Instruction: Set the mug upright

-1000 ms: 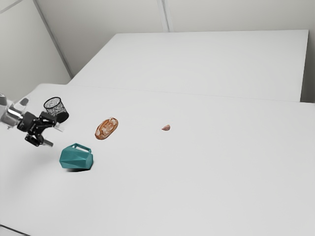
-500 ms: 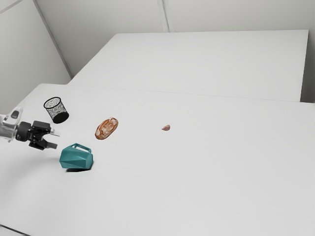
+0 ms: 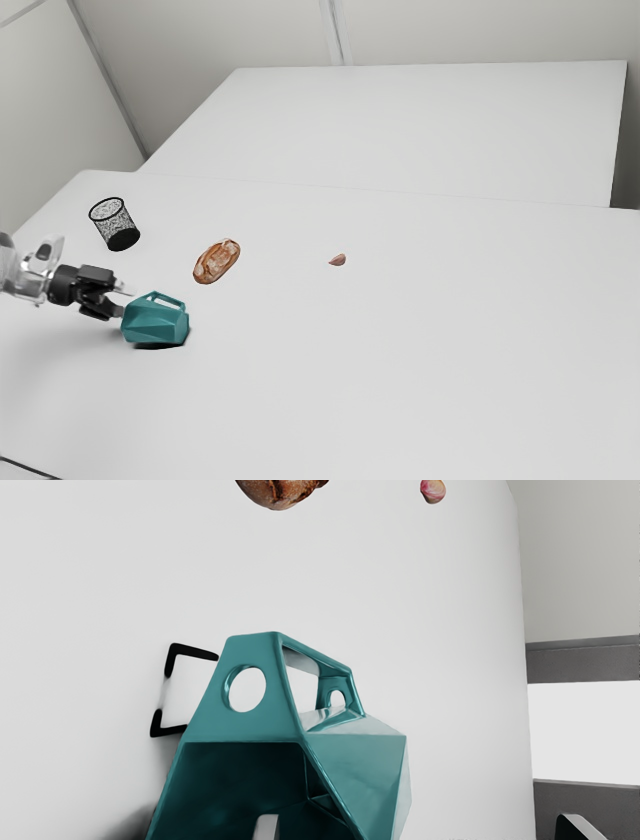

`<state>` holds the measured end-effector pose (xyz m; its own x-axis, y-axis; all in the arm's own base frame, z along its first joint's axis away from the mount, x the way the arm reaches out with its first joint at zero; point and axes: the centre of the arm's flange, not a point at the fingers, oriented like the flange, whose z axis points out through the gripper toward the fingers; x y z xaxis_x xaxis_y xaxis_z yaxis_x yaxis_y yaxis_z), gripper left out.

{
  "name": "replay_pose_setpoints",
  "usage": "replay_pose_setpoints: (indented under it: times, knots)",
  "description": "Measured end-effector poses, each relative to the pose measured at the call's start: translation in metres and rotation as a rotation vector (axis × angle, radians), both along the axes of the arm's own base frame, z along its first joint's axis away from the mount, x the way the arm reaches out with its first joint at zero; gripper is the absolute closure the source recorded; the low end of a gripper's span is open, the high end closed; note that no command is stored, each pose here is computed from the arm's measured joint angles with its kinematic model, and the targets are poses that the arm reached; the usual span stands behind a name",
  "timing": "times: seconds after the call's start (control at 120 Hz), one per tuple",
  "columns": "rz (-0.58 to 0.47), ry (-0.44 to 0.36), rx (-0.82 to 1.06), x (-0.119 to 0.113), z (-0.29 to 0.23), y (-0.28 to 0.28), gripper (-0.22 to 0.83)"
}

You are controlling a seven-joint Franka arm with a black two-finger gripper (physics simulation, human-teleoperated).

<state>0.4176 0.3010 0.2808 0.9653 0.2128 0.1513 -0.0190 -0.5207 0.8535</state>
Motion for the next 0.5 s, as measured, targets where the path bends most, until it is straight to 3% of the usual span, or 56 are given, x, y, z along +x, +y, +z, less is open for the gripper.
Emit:
replay_pose_setpoints:
  times: [0.242,0.5]
  knots:
    - [-0.019,-0.003,-0.007,0.003,-0.007,-0.013,0.05]
    - [-0.006,0.003,0.006,0.002,-0.009,-0.012,0.55]
